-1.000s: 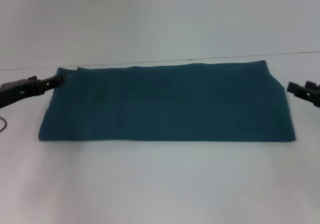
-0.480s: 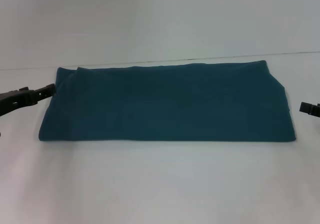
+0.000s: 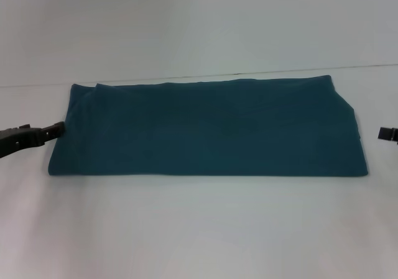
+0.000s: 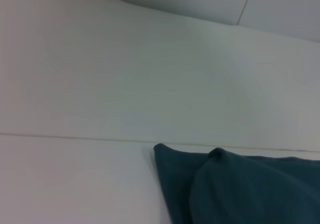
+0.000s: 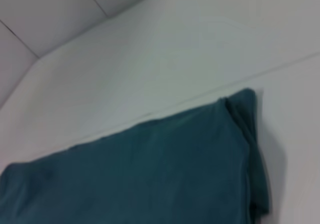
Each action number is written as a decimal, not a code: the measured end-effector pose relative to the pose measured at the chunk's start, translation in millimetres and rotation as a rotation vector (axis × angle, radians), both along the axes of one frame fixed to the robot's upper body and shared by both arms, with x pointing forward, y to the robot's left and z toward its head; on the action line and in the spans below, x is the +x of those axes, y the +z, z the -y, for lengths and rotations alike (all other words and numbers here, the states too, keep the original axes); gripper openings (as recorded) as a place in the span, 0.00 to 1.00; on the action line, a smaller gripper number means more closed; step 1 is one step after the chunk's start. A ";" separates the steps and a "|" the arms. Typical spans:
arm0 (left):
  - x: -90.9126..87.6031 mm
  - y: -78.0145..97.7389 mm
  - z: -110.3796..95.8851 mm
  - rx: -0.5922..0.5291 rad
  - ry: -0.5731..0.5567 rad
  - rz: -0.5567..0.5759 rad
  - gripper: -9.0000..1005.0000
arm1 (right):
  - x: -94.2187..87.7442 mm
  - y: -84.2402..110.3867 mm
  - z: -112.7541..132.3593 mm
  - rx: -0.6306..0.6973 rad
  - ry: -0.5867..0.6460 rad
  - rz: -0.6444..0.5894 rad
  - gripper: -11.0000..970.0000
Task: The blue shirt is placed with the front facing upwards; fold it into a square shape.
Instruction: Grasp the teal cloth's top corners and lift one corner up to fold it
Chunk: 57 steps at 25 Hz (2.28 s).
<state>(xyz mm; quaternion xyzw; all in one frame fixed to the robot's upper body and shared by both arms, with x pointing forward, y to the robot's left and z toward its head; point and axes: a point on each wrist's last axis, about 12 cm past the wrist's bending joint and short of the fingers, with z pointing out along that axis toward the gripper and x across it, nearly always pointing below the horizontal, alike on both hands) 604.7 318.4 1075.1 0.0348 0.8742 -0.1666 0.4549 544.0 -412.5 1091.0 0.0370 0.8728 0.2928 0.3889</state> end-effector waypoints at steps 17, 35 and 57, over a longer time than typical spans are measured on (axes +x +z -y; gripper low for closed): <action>3.0 2.4 4.6 0.018 -0.026 0.005 0.86 | 22.3 -13.5 -25.2 -0.032 0.028 -0.157 0.76; 5.7 4.3 5.4 0.023 -0.025 0.011 0.86 | 27.8 -25.2 -39.4 -0.042 0.023 -0.170 0.76; 3.1 1.7 4.4 0.020 -0.022 0.004 0.86 | 31.8 -29.3 -49.3 -0.062 0.030 -0.173 0.39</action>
